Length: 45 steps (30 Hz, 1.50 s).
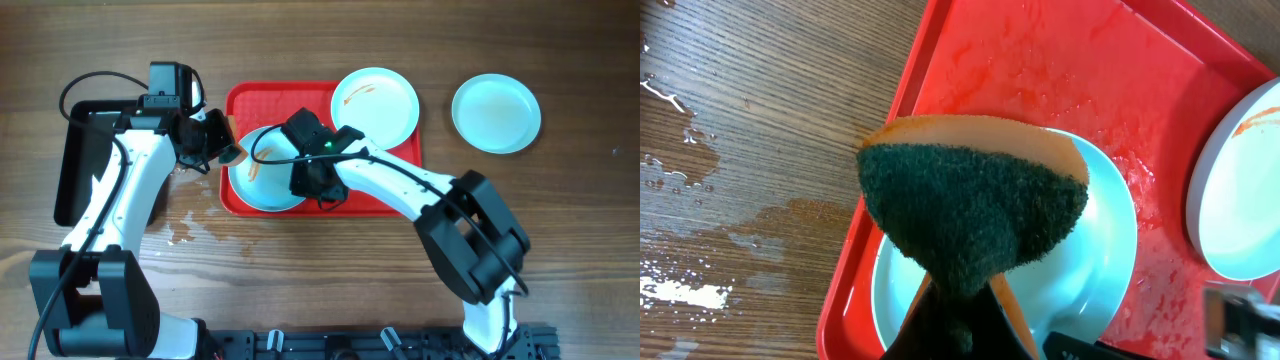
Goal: Clean dirty plates on tray and stack at the side
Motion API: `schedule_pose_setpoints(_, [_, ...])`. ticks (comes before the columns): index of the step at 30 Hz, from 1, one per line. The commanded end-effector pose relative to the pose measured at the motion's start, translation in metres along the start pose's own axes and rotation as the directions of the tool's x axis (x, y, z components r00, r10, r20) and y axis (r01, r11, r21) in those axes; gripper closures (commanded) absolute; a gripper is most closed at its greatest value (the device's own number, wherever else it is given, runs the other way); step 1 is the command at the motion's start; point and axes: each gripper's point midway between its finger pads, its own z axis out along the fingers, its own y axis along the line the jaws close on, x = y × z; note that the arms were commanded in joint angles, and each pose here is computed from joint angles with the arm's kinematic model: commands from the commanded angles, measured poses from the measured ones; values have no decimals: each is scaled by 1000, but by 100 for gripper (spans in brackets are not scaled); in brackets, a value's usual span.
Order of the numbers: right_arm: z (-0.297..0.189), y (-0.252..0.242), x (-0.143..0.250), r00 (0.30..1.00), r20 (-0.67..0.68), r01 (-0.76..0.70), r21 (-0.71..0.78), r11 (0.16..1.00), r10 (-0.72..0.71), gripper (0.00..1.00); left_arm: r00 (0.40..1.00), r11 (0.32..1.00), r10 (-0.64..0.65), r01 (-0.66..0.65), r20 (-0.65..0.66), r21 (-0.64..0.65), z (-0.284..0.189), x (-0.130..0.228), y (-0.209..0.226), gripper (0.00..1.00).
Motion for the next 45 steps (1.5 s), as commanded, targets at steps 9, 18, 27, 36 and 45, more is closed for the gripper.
schedule_pose_setpoints(9, [16, -25, -17, 996, 81, 14, 114, 993, -23, 86, 1000, 1000, 27, -27, 6, -6, 0, -2, -1, 96])
schedule_pose_setpoints(18, [12, 1, -50, 860, 175, 474, 76, 877, -480, 96, 999, 999, 26, -25, -28, 27, 0, 5, -6, 96])
schedule_pose_setpoints(27, [5, 1, -78, 859, 277, 418, 110, 902, -431, 96, 994, 997, 62, -58, -91, 54, 0, 22, -14, 96])
schedule_pose_setpoints(36, [5, 0, -76, 901, 222, 388, -23, 921, -374, 96, 987, 989, 136, -129, -84, 78, 12, 28, -38, 96])
schedule_pose_setpoints(45, [4, -10, -75, 947, 160, 296, -88, 951, -280, 96, 982, 993, 109, -101, -157, 59, 48, 44, -46, 96])
